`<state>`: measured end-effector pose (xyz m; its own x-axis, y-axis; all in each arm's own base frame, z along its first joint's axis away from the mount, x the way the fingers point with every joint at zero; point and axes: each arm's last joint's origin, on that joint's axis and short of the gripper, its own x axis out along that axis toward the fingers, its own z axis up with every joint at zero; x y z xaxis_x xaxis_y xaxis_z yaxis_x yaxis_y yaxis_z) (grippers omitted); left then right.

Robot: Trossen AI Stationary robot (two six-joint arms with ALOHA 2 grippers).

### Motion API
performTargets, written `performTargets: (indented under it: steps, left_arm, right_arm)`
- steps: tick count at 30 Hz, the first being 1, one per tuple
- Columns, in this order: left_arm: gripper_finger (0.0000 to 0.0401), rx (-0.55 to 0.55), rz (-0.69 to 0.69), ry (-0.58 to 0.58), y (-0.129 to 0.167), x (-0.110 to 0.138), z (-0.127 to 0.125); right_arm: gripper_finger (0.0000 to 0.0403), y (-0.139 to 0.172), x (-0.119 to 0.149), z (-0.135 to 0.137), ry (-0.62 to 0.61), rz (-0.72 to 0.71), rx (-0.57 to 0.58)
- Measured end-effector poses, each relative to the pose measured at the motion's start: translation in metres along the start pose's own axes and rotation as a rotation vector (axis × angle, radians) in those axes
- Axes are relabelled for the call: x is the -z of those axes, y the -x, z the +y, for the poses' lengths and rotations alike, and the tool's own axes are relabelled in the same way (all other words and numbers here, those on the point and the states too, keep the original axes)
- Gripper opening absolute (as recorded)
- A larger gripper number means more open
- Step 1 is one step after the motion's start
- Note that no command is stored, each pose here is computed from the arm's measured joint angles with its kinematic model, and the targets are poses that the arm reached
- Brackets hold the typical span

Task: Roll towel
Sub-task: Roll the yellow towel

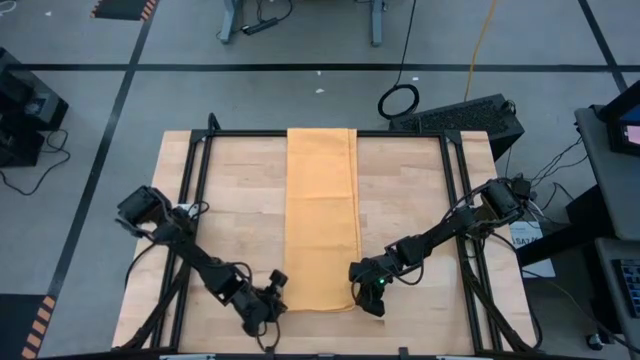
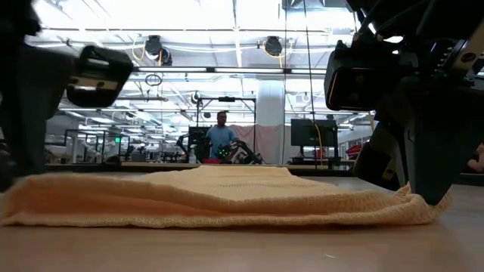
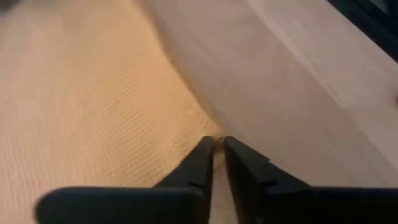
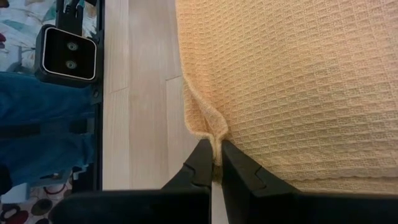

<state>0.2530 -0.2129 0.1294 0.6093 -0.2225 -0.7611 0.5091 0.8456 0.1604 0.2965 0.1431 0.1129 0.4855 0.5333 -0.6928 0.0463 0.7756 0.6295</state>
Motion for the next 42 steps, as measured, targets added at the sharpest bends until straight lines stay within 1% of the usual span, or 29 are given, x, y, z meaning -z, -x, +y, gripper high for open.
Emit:
performTargets:
  steps: [3,5,9,12,14,16,19,20,24,26,29,33,37,40,42]
  left_arm:
    - [0.0010,-0.009,0.003,0.109,-0.001,0.000,0.004]
    - [0.0006,-0.014,0.003,0.146,-0.001,0.000,0.005]
    - [0.0012,-0.007,0.001,0.153,-0.001,0.000,0.005]
    - [0.0014,0.028,-0.005,0.145,0.001,-0.001,0.001]
    - [0.0022,0.072,-0.024,0.130,0.004,-0.004,-0.003]
    - [0.0038,0.114,-0.036,0.103,0.005,-0.005,-0.008]
    - [0.0080,0.125,-0.039,0.101,0.006,-0.005,-0.012]
    - [0.0098,0.116,-0.040,0.101,0.006,-0.005,-0.012]
    - [0.0172,0.017,-0.054,0.087,0.006,-0.006,-0.008]
    - [0.0200,0.009,-0.044,0.013,0.002,-0.003,-0.009]
    - [0.0214,0.011,-0.006,-0.078,-0.006,0.003,-0.011]
    - [0.0202,0.017,0.010,-0.124,-0.015,0.007,-0.013]
    - [0.0166,0.006,-0.016,-0.107,-0.018,0.006,-0.011]
    - [0.0130,-0.006,-0.033,-0.055,-0.020,0.004,-0.008]
    - [0.0108,-0.028,-0.020,-0.009,-0.020,0.006,-0.005]
  right_arm:
    - [0.0004,0.000,0.000,0.000,0.001,0.000,0.000]
    - [0.0004,0.000,0.000,0.000,0.007,0.000,0.000]
    - [0.0004,0.000,0.000,0.000,0.020,0.000,0.000]
    - [0.0004,0.000,0.000,0.000,0.026,0.000,0.000]
    - [0.0004,0.000,0.000,0.000,0.027,0.001,0.000]
    - [0.0004,0.000,0.000,0.000,0.027,0.001,0.000]
    - [0.0004,0.000,0.000,0.000,0.026,0.001,0.000]
    - [0.0004,0.000,0.000,0.000,0.027,0.001,0.000]
    - [0.0004,0.000,0.000,0.000,0.026,0.001,0.000]
    - [0.0004,0.000,0.000,0.000,0.027,0.001,0.000]
    - [0.0004,0.000,0.000,0.000,0.027,0.001,0.000]
    - [0.0004,0.000,0.000,0.000,0.026,0.001,0.000]
    - [0.0004,0.000,0.000,0.000,0.026,0.001,0.000]
    - [0.0004,0.000,0.000,0.000,0.024,0.001,0.000]
    - [0.0004,0.000,0.000,0.000,0.023,0.001,0.000]
